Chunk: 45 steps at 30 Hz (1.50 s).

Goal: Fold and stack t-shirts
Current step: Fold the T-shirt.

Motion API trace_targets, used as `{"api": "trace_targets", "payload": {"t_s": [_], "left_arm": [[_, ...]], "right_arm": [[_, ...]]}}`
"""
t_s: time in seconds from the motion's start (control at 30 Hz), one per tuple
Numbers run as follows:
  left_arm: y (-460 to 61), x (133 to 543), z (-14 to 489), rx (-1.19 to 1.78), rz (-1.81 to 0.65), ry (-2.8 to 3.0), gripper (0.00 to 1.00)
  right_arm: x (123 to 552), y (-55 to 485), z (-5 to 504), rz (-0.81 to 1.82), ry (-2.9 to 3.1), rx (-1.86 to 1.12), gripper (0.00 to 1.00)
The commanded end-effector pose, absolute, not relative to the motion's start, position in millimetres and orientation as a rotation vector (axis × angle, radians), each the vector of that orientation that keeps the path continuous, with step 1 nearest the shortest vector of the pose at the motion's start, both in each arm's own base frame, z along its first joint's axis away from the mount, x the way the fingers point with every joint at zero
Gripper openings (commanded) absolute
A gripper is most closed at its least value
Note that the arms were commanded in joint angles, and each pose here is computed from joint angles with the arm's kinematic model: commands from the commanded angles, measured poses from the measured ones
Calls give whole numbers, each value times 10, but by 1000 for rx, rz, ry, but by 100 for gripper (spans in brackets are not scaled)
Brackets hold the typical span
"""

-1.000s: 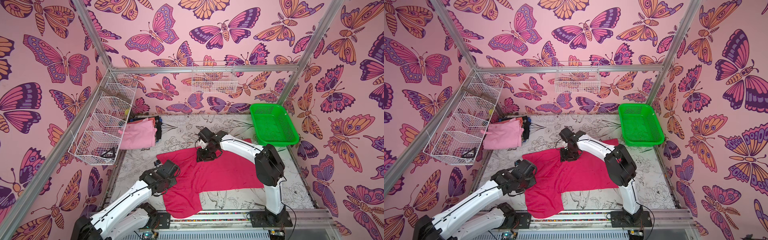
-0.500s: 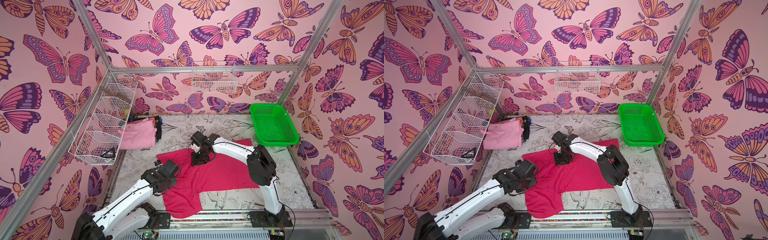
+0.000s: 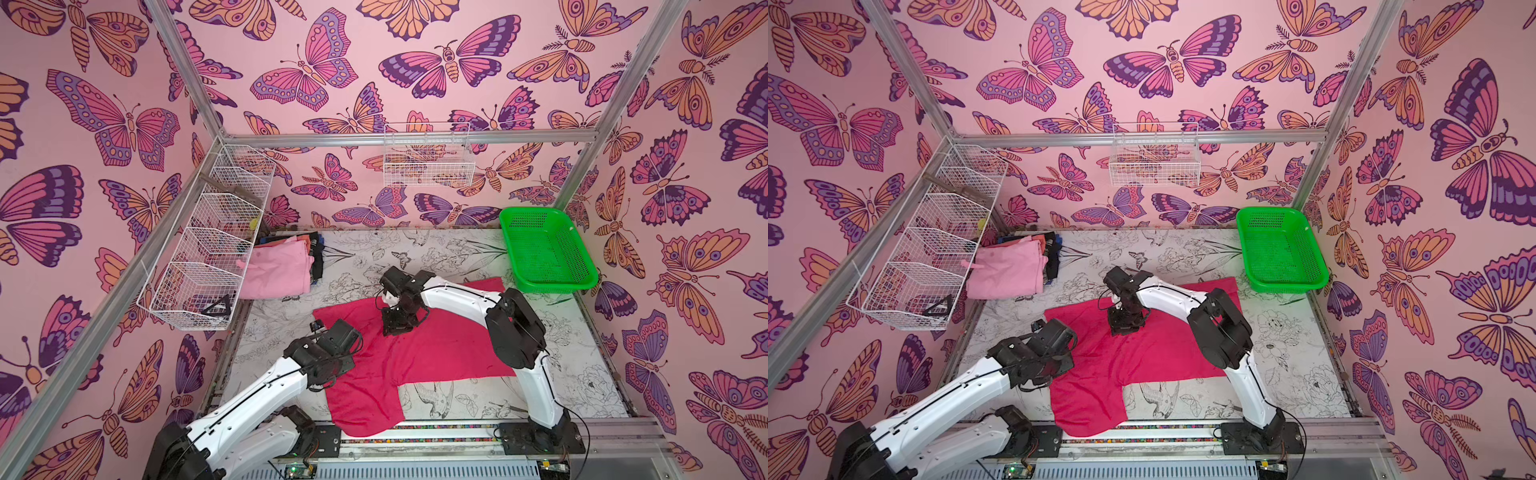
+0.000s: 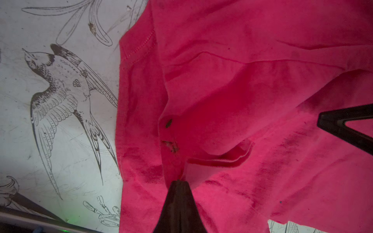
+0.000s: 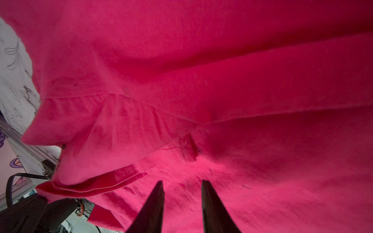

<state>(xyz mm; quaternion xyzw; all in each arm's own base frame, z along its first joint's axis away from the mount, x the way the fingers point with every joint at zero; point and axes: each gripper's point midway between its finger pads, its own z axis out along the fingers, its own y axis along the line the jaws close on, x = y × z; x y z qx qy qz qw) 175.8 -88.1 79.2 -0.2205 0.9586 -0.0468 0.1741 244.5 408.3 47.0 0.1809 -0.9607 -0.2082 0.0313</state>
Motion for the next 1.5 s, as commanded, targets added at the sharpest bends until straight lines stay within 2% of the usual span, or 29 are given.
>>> {"api": "trace_targets", "payload": {"t_s": [0.0, 0.6, 1.03, 1.1, 1.27, 1.47], "left_arm": [[-865, 1774, 820, -625, -112, 2707, 0], [-873, 1783, 836, -620, -115, 2705, 0], [-879, 1792, 831, -613, -113, 2706, 0], [-883, 1796, 835, -613, -115, 2705, 0], [-888, 1802, 840, -609, -118, 2703, 0], [-887, 1805, 848, -608, -117, 2702, 0]], "right_arm": [[2414, 4124, 385, -639, -2938, 546, 35], [2420, 4188, 271, -645, -2912, 541, 33], [2444, 4229, 274, -648, -2909, 539, 27], [2448, 4231, 277, -648, -2909, 538, 24], [2451, 4241, 283, -646, -2906, 542, 7], [2445, 4223, 327, -647, -2912, 542, 0]]}}
